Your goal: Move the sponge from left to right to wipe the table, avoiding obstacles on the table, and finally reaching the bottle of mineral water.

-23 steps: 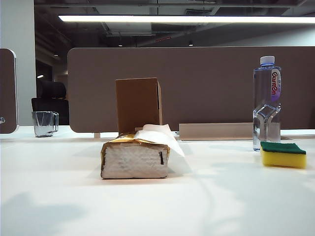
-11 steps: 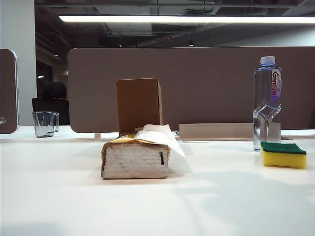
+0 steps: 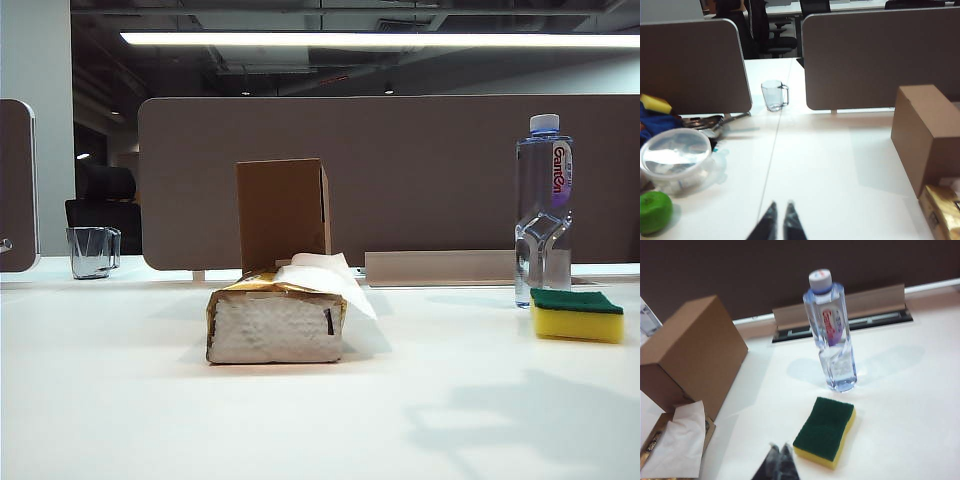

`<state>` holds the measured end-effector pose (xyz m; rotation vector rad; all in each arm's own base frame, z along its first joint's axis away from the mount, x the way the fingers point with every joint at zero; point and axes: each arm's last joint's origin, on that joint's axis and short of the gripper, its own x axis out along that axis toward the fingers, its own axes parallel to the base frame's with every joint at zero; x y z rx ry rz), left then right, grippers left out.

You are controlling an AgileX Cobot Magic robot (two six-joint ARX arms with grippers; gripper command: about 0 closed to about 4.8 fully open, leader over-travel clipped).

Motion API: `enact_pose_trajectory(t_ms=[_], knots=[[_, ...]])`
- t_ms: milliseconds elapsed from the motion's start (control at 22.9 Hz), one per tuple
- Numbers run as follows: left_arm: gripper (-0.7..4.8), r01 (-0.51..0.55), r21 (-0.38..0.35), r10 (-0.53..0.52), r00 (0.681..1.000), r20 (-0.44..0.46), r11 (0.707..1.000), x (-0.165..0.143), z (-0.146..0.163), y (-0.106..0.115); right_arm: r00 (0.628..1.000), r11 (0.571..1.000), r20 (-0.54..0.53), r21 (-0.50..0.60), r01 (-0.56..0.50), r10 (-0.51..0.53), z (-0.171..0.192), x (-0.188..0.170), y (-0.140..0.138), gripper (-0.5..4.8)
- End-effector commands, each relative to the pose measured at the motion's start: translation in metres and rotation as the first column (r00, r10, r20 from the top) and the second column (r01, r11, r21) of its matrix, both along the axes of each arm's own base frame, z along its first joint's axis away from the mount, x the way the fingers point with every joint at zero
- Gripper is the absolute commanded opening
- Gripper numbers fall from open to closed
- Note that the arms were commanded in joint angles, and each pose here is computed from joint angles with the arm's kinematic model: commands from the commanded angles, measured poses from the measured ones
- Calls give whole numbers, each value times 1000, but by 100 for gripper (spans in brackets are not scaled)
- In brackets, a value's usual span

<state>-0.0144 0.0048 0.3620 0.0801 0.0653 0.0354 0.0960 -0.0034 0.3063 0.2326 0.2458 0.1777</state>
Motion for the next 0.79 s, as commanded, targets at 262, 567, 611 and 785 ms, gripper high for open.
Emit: enact_pose_trajectory(t_ms=[262,567,611,785], knots=[[-3,81,-35,-80,996,35,996,12,-42,-3,1000,1000,21,28,10,-11,-45,-15,2,-5],[-3,76,-35,-77,997,-8,996,24,-68,-4,997,998,44,15,60,-61,-57,-21,1,-5],[-3,77,-41,-77,997,-13,996,30,-73,-5,997,998,41,15,60,-60,-59,-21,1,-5],[-3,75,-141,-74,997,14,987,46,-86,-6,998,998,13,18,60,-60,-70,-18,1,-5]])
